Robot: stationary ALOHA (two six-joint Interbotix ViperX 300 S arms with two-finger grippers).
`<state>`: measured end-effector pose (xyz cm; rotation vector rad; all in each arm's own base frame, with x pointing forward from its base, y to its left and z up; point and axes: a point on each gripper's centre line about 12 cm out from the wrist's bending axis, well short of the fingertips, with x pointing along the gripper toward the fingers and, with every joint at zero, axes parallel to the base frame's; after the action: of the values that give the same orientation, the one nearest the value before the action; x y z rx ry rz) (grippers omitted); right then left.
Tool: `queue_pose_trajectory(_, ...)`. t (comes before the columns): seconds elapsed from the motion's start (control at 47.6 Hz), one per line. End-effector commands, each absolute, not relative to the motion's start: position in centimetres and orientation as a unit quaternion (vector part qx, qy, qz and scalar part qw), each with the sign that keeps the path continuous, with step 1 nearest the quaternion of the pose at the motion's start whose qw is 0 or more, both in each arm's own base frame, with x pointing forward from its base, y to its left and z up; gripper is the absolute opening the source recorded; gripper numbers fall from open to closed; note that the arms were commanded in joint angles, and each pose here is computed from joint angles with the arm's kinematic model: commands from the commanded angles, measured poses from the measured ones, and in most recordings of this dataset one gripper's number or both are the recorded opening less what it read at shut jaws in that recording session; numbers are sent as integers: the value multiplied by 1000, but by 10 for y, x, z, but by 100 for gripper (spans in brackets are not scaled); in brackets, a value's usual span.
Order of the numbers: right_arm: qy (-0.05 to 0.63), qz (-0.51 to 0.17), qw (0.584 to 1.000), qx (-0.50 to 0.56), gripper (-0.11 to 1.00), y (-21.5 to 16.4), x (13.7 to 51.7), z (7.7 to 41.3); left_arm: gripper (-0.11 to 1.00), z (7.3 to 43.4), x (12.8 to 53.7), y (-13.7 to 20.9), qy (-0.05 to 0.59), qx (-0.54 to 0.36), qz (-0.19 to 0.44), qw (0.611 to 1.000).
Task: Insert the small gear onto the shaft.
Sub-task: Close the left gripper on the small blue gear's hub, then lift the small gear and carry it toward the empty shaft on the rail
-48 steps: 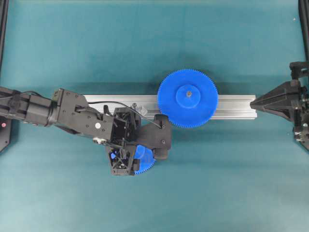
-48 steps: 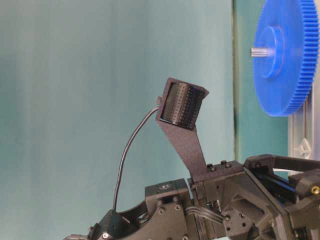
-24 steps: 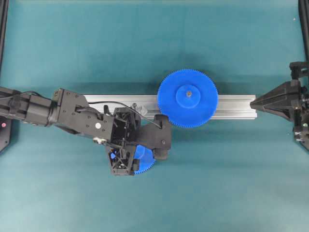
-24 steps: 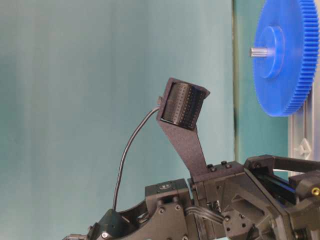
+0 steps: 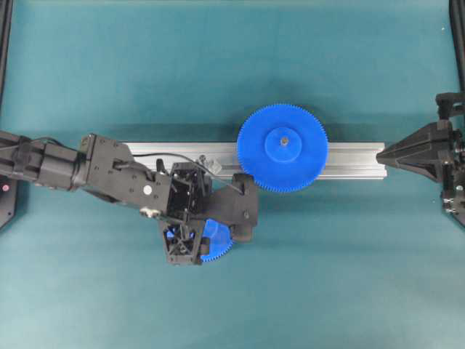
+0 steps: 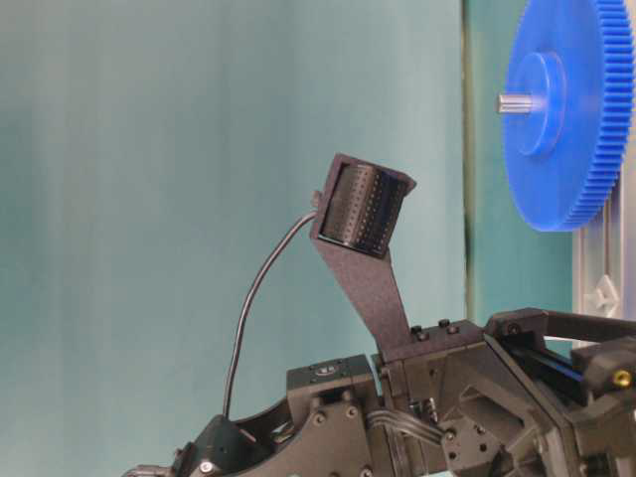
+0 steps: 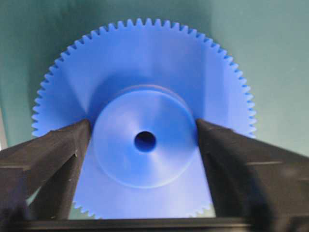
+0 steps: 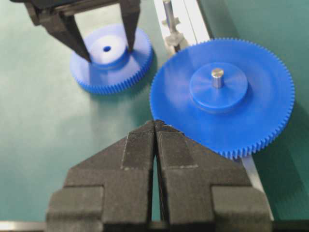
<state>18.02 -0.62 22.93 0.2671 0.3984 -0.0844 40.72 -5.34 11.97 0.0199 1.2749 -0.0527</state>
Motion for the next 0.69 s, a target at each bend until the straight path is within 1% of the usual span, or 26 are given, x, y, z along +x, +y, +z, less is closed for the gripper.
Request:
queue_pose_trajectory(0.0,186,-42,972,136,3,-7,183,236,70,130,409,-54,586,8,-24,810)
queue_pose_trajectory(0.483,187,-42,972,137,3,-7,183,236,69,140,416,-55,573,6,-26,819)
queue_pose_trajectory(0.672,187,-42,972,136,3,-7,183,236,69,157,423,-55,552,7,-29,833)
